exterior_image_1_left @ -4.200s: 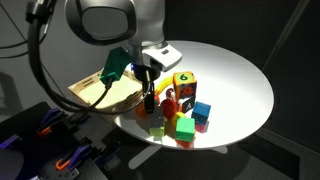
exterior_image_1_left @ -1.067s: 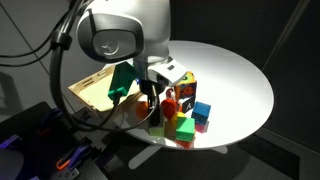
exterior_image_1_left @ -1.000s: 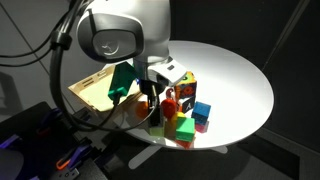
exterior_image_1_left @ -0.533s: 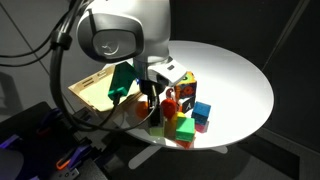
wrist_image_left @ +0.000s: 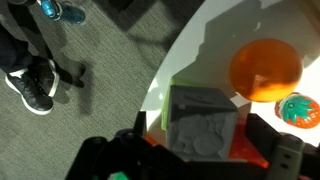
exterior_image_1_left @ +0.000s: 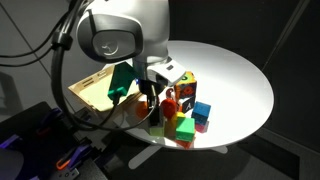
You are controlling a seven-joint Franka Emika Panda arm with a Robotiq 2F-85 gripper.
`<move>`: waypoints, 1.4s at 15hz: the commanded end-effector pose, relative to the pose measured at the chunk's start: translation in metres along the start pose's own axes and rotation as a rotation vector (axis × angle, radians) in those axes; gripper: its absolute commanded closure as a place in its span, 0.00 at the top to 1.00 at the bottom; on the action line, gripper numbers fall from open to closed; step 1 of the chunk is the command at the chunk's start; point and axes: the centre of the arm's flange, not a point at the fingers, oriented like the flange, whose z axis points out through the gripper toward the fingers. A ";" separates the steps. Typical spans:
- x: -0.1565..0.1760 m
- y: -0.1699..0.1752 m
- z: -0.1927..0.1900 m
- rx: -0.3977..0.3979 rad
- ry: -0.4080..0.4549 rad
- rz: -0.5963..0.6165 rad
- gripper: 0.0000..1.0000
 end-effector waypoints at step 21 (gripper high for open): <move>0.001 -0.007 -0.011 0.063 -0.016 -0.073 0.33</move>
